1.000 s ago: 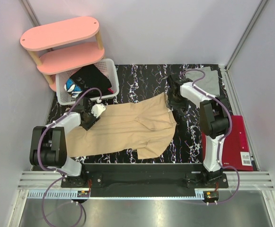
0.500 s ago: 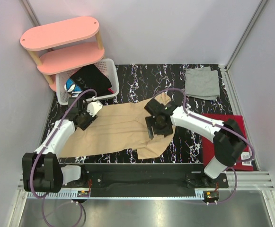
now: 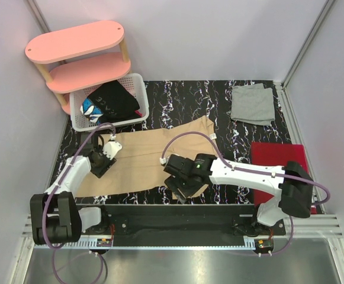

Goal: Fold and stack the t-shirts
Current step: Fold the tshirt

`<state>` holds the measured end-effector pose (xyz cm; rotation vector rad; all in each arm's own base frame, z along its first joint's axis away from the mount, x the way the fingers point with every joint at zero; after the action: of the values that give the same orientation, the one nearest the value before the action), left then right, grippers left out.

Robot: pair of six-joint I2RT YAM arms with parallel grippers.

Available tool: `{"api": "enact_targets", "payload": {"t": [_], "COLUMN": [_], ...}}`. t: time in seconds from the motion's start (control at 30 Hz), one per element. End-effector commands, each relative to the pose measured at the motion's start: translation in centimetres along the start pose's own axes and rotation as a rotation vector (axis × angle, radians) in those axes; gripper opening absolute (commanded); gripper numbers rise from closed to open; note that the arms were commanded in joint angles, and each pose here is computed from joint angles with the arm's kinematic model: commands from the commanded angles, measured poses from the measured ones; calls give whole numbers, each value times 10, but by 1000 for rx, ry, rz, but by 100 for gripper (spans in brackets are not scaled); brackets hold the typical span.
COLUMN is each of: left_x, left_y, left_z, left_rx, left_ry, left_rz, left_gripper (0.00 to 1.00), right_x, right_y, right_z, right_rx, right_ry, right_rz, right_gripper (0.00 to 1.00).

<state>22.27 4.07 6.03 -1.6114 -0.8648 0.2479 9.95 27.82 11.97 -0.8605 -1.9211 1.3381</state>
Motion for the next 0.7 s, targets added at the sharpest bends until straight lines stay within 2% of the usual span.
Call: {"api": "enact_targets", "payload": {"t": [0.0,0.17,0.43,0.67], "left_x": [9,10,-12,-4], "left_y": [-9,-21,-29,-37], "left_z": [5,23,57,97], "left_rx": [-26,-22,41,35], "left_ry": [-35,-78,-38,-182], "left_rz": [-17,-10,27,87], "left_gripper": [53,53,54,54], "right_x": [16,20,20,16], "right_y": [16,43,74,93], "right_z": [-15,-20,-17,-13], "right_rx": [-49,-36,-8,23], "right_ry": [-75,-104,-113,-122], "right_rz": [-24,-14,3,32], "right_gripper": [72,69,65,63]}}
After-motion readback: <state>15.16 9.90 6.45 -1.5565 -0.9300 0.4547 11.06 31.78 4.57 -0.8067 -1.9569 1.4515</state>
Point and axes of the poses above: each gripper's point midway between its finger pads, its own y axis out along the fingers, its own x axis along the line the jaws close on, z = x × y, the point moved 2 cm from there along -y, back along the fingers, and after that the axes turned 7 degrees about y, right-handed, at the moved point
